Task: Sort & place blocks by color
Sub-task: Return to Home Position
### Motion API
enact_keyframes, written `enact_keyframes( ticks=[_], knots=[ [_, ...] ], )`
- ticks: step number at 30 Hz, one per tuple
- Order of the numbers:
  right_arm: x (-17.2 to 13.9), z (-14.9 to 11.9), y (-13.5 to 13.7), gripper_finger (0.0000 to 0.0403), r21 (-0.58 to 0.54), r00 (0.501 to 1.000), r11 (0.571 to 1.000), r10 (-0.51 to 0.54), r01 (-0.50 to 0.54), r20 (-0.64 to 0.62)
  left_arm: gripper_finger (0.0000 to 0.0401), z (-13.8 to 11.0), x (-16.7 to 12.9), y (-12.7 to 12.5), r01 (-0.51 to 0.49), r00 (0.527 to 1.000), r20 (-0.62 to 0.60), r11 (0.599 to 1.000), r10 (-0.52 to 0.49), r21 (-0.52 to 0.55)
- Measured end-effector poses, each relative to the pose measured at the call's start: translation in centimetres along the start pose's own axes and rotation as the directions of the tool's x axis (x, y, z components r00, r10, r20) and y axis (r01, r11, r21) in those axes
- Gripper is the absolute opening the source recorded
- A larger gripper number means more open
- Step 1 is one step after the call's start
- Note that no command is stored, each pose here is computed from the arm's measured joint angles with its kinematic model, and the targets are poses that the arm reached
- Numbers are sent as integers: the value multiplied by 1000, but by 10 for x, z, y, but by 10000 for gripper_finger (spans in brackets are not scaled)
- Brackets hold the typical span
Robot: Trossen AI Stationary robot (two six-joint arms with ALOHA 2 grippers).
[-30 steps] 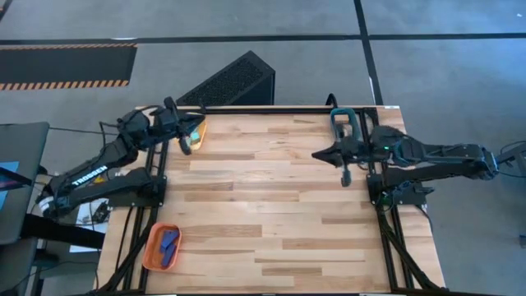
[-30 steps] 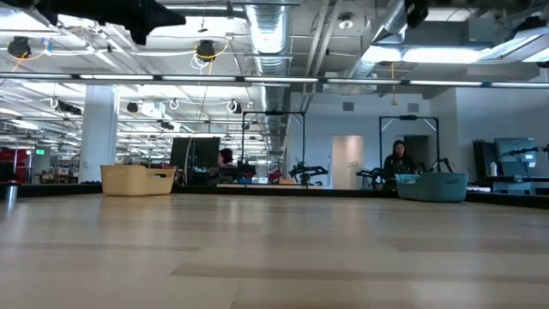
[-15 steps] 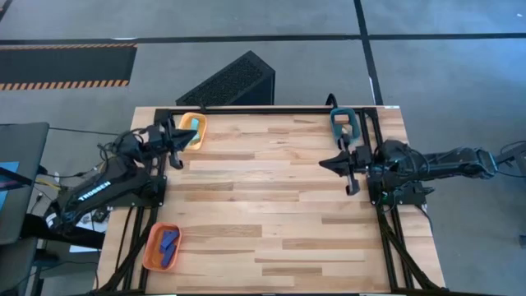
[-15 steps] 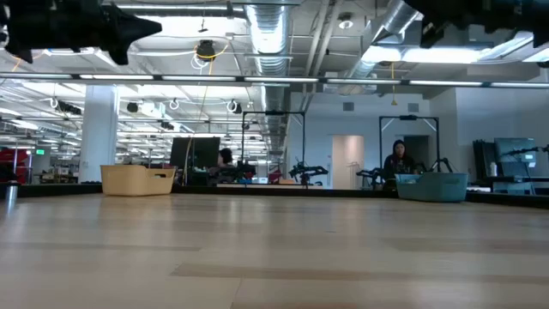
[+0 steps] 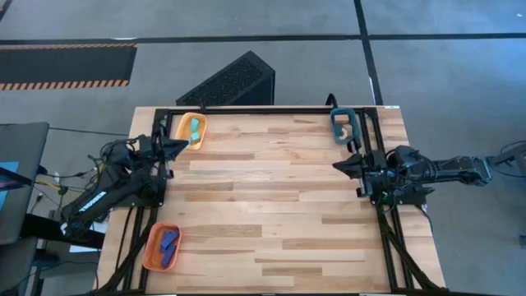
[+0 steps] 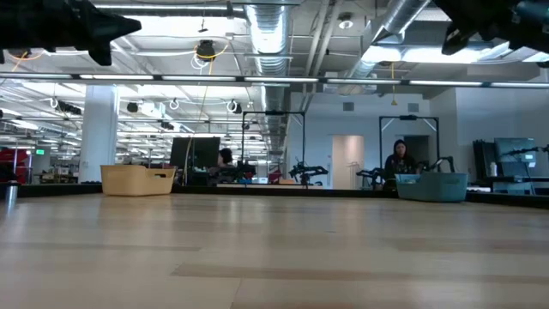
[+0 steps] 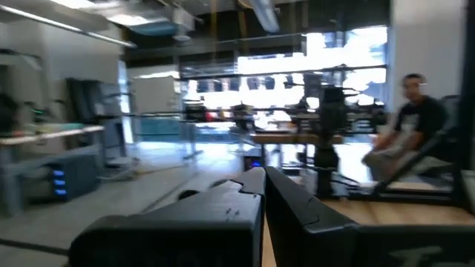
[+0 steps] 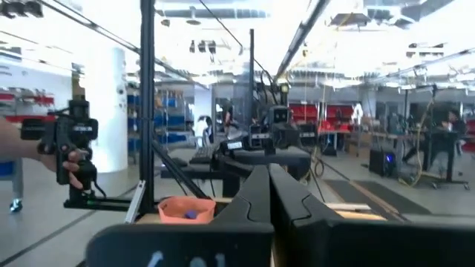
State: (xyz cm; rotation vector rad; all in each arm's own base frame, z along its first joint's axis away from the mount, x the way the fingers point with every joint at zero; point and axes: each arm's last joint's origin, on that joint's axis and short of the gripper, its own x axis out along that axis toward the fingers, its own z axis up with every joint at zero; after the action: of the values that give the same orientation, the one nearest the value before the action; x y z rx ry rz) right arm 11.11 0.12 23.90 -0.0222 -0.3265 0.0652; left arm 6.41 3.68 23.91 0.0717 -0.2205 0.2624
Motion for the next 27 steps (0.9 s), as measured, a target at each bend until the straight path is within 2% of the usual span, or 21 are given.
enact_keyframes(
  ticks=[4, 12, 19, 23, 27],
  knots=[
    [-7, -12, -1, 6, 6, 999, 1000, -7, 7, 37, 0, -3, 1, -3, 107, 994, -30, 994, -107, -11],
    [-14, -38, 0, 4, 102, 1000, 995, -6, 7, -16, 0, -9, 1, -3, 117, 991, -68, 991, -113, 62],
    [-14, -40, 0, 4, 81, 999, 997, -7, 10, -39, 0, -16, 0, -3, 143, 983, -125, 987, -134, 71],
    [-14, -46, 0, 8, 86, 994, 996, -7, 16, -105, 0, -17, 1, -3, 138, 986, -105, 986, -128, 93],
    [-14, -46, 0, 9, 85, 995, 996, -7, 15, -100, 0, -36, 5, 0, 129, 992, -2, 991, -129, 28]
  ],
)
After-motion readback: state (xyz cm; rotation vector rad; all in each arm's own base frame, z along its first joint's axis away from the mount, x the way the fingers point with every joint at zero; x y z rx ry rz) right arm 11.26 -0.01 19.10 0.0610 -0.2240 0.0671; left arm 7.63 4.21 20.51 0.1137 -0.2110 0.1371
